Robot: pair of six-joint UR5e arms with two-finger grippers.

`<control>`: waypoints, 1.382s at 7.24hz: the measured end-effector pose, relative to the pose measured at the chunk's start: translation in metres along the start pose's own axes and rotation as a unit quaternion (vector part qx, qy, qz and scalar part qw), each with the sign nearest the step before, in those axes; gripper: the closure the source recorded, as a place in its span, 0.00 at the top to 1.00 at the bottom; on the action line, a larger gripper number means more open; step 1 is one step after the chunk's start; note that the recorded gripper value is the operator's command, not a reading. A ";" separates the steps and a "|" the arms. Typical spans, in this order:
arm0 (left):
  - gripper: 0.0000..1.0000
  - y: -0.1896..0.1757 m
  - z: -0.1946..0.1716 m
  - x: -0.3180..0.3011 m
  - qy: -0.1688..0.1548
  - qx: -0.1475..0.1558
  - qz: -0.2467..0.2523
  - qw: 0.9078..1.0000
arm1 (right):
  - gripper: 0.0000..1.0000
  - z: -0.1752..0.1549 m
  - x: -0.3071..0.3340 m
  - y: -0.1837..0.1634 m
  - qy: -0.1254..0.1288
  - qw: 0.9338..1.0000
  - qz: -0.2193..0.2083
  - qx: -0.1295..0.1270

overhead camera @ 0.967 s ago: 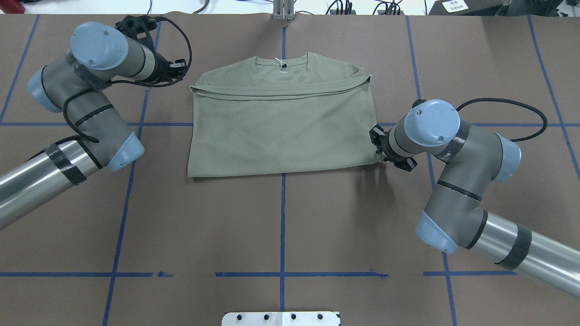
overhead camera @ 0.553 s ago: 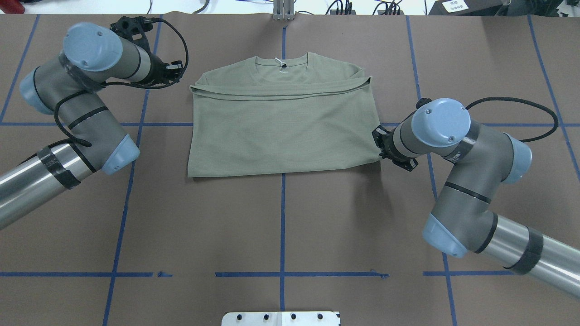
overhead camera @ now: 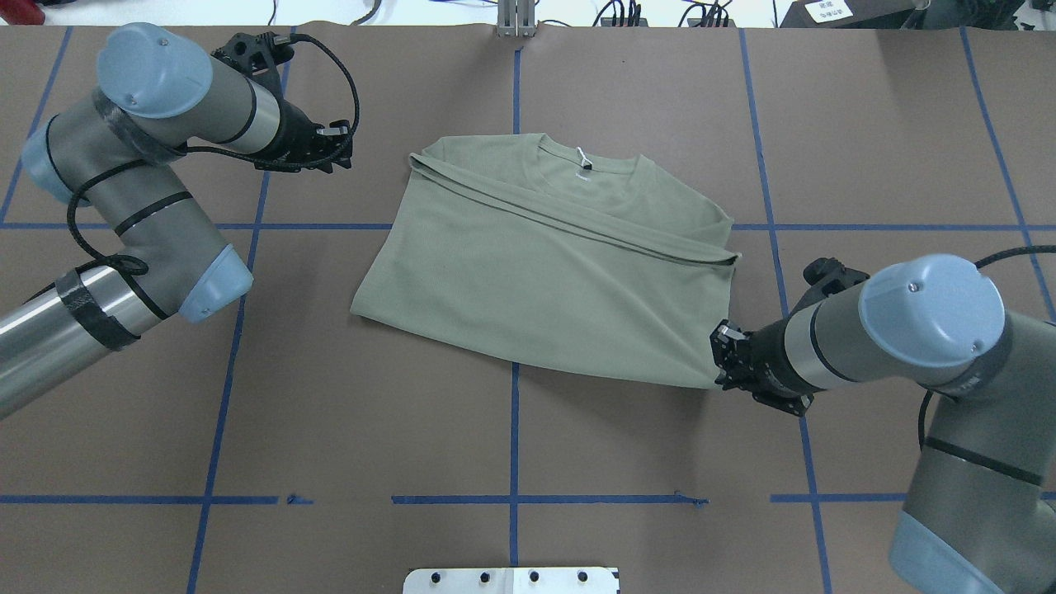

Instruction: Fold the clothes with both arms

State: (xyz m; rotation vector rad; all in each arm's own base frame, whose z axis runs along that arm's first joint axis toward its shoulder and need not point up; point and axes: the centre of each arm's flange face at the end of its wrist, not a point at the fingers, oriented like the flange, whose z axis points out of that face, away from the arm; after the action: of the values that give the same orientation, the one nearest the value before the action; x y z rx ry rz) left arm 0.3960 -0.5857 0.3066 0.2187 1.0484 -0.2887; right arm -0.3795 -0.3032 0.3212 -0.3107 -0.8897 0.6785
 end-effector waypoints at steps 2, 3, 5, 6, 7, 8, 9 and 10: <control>0.37 0.020 -0.018 0.012 0.029 -0.046 -0.030 0.998 | 0.37 0.001 0.044 0.069 0.068 0.996 -0.023 -0.050; 0.40 0.032 -0.025 0.019 0.040 -0.067 -0.047 0.996 | 0.99 0.011 0.066 0.097 0.103 0.992 -0.037 -0.066; 0.52 0.072 -0.023 0.030 0.047 -0.105 -0.083 0.990 | 1.00 0.025 0.093 0.126 0.134 0.987 -0.057 -0.072; 0.54 0.097 -0.024 0.029 0.048 -0.122 -0.099 0.986 | 1.00 0.024 0.089 0.121 0.127 0.989 -0.051 -0.064; 0.55 0.121 -0.023 0.024 0.043 -0.137 -0.116 0.983 | 1.00 0.014 0.069 0.103 0.102 0.993 -0.032 -0.049; 0.55 0.142 -0.016 0.019 0.035 -0.147 -0.125 0.981 | 1.00 0.000 0.039 0.078 0.064 0.997 -0.010 -0.032; 0.55 0.162 -0.006 0.019 0.027 -0.154 -0.127 0.979 | 1.00 -0.014 0.011 0.052 0.030 0.999 0.011 -0.013; 0.55 0.181 0.004 0.022 0.021 -0.161 -0.128 0.978 | 1.00 -0.023 -0.007 0.028 0.008 1.000 0.029 0.006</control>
State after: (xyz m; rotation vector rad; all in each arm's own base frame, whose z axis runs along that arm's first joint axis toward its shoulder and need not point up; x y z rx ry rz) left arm 0.4711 -0.4192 0.2965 -0.2041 1.1494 -0.3425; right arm -0.3758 -0.2865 0.2887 -0.3325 -0.8639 0.7347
